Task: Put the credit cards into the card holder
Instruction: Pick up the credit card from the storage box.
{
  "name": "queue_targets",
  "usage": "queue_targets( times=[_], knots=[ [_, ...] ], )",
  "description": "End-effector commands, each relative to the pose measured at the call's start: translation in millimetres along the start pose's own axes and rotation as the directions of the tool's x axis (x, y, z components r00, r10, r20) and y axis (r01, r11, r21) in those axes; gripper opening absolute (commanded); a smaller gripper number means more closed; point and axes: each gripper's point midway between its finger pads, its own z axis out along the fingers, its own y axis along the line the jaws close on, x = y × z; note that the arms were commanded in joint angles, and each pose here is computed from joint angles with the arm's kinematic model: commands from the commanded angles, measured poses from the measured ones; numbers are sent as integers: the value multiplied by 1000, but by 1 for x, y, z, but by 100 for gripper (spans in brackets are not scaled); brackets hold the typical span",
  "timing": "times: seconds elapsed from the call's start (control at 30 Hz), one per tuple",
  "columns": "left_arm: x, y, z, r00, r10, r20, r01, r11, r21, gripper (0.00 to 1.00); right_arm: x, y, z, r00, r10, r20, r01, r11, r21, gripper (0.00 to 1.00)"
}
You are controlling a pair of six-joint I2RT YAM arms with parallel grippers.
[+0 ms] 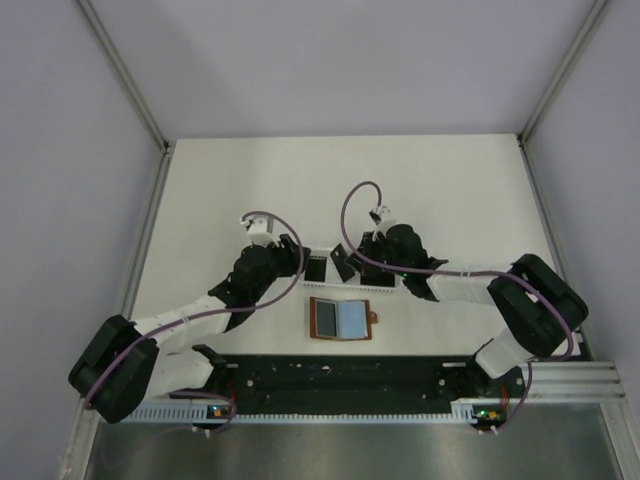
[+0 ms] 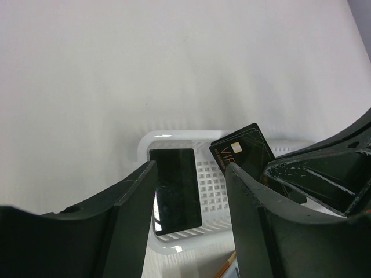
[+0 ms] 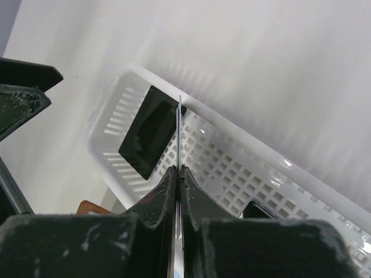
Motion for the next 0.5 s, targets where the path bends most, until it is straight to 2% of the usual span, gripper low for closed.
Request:
queue_targets(
  times=[0.0, 0.2, 0.47],
  knots=[
    [-24, -26, -2, 999, 1, 48, -5, 996, 95, 57, -35, 16, -10, 985, 129, 113, -115, 986, -120, 0],
    [-27, -47, -9, 999, -23, 39, 15, 979, 202, 59, -55, 26, -27, 953, 264, 146, -220, 940, -260, 0],
    [-36, -79, -18, 999, -47, 22, 36, 937, 346, 68, -78, 50, -47, 916, 378, 135, -278, 840, -466, 0]
  ],
)
